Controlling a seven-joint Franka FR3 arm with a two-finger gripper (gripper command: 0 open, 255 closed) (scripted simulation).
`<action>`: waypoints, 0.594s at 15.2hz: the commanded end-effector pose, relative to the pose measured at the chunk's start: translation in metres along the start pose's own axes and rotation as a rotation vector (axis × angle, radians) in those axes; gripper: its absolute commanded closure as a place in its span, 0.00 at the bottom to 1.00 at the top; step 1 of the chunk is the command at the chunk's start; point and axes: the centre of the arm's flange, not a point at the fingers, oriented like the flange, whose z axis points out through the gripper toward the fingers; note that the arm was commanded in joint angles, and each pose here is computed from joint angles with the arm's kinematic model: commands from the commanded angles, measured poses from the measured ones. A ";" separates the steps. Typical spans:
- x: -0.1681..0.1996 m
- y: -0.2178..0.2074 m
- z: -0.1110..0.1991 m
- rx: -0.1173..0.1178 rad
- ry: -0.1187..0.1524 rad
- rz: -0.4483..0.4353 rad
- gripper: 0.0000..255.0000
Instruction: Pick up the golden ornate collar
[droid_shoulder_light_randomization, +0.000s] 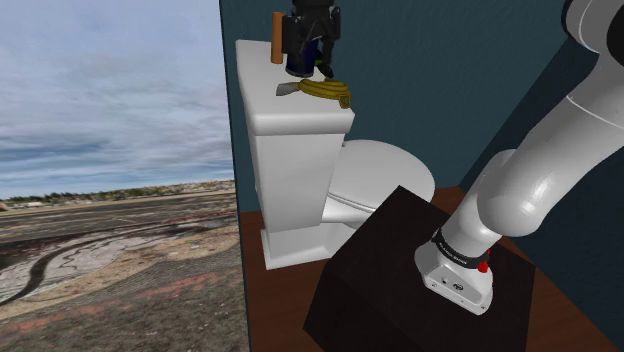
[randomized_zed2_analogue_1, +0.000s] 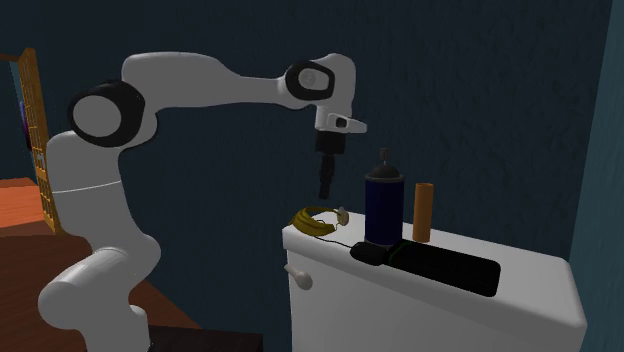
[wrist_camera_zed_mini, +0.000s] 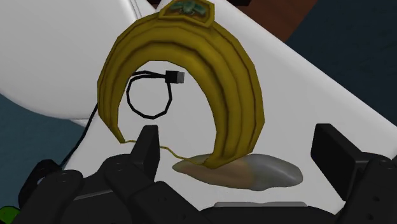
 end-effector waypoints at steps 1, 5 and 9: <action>0.003 -0.004 0.009 0.000 0.000 -0.002 0.00; 0.005 -0.006 0.030 0.000 0.000 -0.002 0.00; 0.005 -0.006 0.033 0.000 0.000 -0.002 1.00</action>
